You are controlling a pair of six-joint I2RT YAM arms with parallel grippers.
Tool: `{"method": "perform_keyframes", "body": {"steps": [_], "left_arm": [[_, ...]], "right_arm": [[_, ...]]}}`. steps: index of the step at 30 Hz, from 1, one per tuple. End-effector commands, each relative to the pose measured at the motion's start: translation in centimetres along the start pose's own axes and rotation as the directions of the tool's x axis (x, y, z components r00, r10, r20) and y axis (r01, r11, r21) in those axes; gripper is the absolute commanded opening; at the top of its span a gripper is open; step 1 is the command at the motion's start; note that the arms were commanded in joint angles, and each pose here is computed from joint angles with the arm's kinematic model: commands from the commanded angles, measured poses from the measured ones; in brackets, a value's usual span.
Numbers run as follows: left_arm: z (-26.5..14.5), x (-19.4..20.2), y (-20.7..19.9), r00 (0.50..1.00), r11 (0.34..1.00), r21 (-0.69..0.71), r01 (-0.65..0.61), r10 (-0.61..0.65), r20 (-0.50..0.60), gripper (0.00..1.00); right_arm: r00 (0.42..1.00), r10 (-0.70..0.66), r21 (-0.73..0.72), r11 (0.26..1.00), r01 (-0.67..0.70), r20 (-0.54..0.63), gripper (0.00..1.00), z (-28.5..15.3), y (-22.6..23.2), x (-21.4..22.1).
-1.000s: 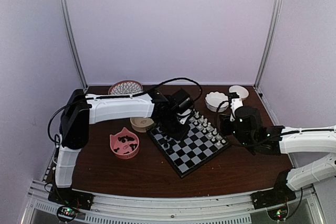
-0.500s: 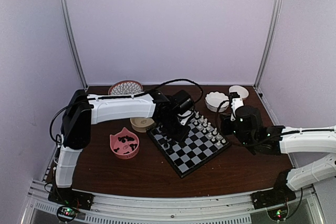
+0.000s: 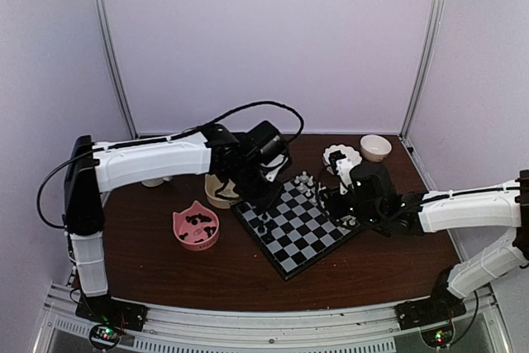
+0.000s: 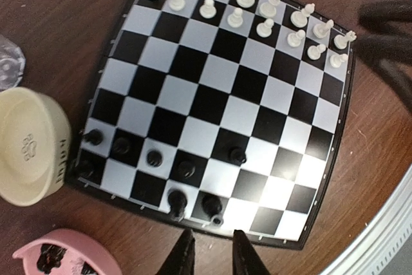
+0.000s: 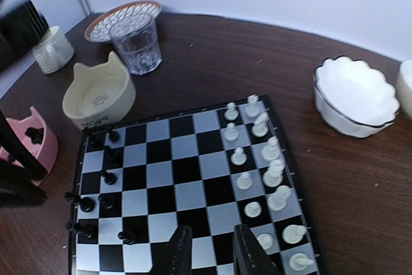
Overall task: Set up the chess pieces on the board
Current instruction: Place the pawn on the chessboard, then move the pawn to d7.
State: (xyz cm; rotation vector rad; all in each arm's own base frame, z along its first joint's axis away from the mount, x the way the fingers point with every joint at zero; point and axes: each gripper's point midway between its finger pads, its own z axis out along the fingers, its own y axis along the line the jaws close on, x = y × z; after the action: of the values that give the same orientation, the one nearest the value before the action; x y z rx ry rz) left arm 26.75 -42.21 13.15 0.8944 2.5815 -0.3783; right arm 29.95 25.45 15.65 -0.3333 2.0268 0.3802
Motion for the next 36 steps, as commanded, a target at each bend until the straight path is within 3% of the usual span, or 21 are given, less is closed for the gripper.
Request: {"method": "perform_keyframes", "body": {"steps": [1, 6, 10, 16, 19, 24, 36], "left_arm": [[-5.6, -1.1, 4.4, 0.983, 0.993, -0.073, 0.091, -0.078, 0.166, 0.23], [-7.5, 1.1, 10.4, 0.926, 0.960, -0.060, 0.274, -0.246, 0.288, 0.25], [-8.2, 3.7, 15.6, 0.852, 0.904, -0.073, 0.422, -0.368, 0.373, 0.26], [-9.3, 7.9, 20.3, 0.730, 0.805, -0.131, 0.579, -0.440, 0.523, 0.32], [-9.8, 8.8, 20.6, 0.675, 0.809, -0.082, 0.583, -0.426, 0.603, 0.33], [-10.7, 10.0, 21.7, 0.658, 0.825, -0.133, 0.549, -0.329, 0.678, 0.35], [-10.7, 10.3, 21.4, 0.683, 0.850, -0.154, 0.504, -0.284, 0.672, 0.35]], "right_arm": [[0.996, -0.056, -0.206, 0.978, 0.040, -0.073, 0.27, 1.5, 4.6, 0.3], [0.976, -0.122, -0.261, 0.962, 0.073, -0.178, 0.27, 3.0, 6.4, 1.8], [0.968, -0.150, -0.282, 0.955, 0.089, -0.203, 0.28, 3.4, 7.4, 2.2], [0.947, -0.191, -0.276, 0.954, 0.117, -0.260, 0.28, 3.8, 8.0, 3.5], [0.938, -0.215, -0.284, 0.949, 0.135, -0.272, 0.29, 3.9, 8.7, 4.0], [0.920, -0.255, -0.275, 0.946, 0.173, -0.297, 0.29, 4.3, 9.3, 4.9], [0.873, -0.323, -0.275, 0.933, 0.230, -0.366, 0.28, 5.1, 9.9, 6.8]]}}
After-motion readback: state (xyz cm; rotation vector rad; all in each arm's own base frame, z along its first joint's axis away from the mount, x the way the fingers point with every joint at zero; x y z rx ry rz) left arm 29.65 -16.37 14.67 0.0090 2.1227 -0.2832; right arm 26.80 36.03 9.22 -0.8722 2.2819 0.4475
